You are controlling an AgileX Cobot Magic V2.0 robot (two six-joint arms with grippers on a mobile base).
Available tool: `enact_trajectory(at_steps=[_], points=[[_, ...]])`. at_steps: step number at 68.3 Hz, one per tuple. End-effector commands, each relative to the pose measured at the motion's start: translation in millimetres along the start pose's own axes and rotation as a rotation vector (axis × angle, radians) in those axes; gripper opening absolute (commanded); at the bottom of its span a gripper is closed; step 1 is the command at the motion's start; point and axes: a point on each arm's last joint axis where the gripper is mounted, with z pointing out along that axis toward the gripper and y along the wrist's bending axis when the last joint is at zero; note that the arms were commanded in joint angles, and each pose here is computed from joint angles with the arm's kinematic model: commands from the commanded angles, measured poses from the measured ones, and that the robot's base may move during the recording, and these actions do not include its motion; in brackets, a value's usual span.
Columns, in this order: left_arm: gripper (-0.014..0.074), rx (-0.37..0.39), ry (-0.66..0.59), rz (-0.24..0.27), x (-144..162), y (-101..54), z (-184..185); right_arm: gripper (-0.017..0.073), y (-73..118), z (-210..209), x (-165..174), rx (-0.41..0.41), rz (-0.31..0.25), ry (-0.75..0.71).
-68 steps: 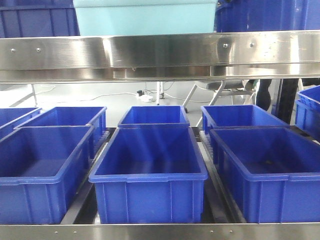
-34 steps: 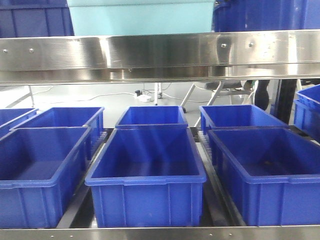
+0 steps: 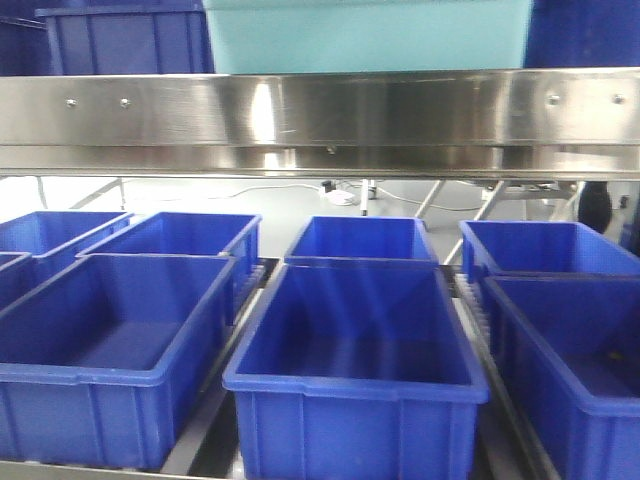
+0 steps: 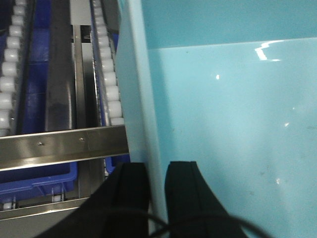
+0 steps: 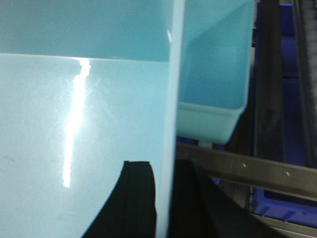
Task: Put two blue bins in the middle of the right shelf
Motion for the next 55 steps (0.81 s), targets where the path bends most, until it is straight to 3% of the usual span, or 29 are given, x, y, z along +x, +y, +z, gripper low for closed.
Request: enact_trajectory(at_steps=[1,55], points=[[-0.0111,0.051,-0.051,0.002,-4.3,-5.9,-10.2,-0.0153,0.8,-8.0,-5.1,-0.014,-0.01,-0.06],[-0.0111,0.051,-0.051,0.002,-4.3,-5.9,-10.2,-0.0153,0.8,-8.0,-5.1,-0.014,-0.01,-0.06]])
